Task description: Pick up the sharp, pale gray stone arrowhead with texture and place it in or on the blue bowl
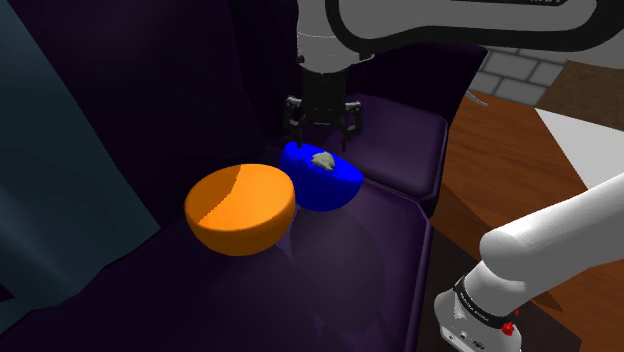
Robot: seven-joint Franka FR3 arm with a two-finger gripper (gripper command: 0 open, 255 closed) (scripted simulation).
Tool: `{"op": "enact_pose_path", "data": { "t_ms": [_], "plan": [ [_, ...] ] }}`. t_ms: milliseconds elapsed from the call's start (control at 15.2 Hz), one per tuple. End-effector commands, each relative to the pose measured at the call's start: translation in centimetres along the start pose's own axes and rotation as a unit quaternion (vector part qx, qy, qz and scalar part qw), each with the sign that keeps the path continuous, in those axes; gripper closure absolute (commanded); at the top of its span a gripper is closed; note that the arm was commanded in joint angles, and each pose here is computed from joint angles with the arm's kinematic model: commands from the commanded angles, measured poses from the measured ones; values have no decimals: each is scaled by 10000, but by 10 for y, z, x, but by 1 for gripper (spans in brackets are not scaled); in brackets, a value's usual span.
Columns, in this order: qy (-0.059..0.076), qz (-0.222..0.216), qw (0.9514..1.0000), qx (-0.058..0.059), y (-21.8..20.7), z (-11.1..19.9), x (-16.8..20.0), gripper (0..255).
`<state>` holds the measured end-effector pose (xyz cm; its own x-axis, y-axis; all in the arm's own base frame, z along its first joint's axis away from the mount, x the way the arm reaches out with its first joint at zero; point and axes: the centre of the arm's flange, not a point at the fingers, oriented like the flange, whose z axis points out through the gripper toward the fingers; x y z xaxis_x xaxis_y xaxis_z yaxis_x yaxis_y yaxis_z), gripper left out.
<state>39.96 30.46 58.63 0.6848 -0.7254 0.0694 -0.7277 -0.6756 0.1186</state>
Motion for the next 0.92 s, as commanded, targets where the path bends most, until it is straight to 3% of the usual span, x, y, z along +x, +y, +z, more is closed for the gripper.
{"op": "enact_pose_path", "data": {
  "t_ms": [0,66,330,858],
  "plan": [
    [0,0,10000,0,0,0,0,0],
    [0,0,10000,0,0,0,0,0],
    [0,0,10000,0,0,-50,0,0],
    [0,0,10000,0,0,-50,0,0]
  ]
}}
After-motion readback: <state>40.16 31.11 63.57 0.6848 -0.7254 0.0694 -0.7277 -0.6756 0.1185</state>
